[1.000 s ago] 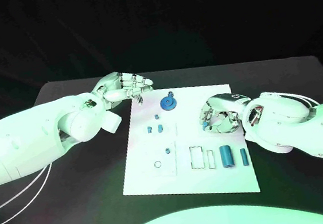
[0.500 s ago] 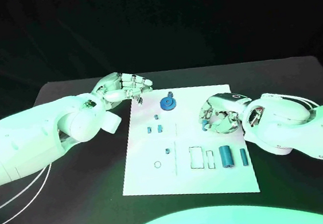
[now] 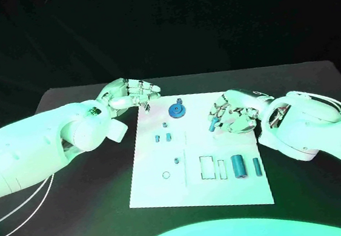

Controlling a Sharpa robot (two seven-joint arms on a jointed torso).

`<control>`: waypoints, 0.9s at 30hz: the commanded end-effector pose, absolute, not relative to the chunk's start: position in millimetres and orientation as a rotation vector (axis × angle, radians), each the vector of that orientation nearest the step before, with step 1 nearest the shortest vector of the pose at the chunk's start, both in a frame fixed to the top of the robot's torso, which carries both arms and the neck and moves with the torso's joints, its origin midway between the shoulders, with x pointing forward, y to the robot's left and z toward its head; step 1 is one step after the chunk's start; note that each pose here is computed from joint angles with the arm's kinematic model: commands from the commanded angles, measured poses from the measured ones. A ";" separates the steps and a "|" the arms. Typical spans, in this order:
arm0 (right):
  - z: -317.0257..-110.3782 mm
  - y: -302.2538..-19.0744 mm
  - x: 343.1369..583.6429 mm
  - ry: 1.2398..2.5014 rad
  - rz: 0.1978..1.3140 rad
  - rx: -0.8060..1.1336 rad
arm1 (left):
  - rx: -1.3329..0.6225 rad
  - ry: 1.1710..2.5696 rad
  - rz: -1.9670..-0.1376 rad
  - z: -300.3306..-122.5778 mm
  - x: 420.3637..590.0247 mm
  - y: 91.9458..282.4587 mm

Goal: Assemble the parts on the task board

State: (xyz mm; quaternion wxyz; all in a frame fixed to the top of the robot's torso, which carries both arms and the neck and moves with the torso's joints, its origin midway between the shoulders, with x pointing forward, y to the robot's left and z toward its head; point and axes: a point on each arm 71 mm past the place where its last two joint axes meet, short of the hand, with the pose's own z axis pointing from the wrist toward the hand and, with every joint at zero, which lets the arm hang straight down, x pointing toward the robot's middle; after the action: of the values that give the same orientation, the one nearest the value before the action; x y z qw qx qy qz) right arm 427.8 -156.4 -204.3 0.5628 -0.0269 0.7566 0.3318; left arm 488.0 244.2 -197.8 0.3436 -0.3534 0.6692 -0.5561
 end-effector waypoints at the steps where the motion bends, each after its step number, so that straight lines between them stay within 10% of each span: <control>1: -198.9 -149.6 422.4 1.778 0.852 -0.035 | -0.907 1.749 -1.461 -197.4 487.7 241.5; 27: -220.0 -35.8 375.3 1.696 1.071 -0.392 | -0.901 1.756 -1.475 -198.7 490.1 233.3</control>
State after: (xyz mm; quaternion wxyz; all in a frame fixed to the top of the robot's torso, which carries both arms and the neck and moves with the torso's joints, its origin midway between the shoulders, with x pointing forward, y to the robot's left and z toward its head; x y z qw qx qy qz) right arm 378.2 -38.9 -220.2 0.5130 -0.1290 0.7232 0.4441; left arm 490.6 236.2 -199.5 0.3388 -0.3507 0.6714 -0.5580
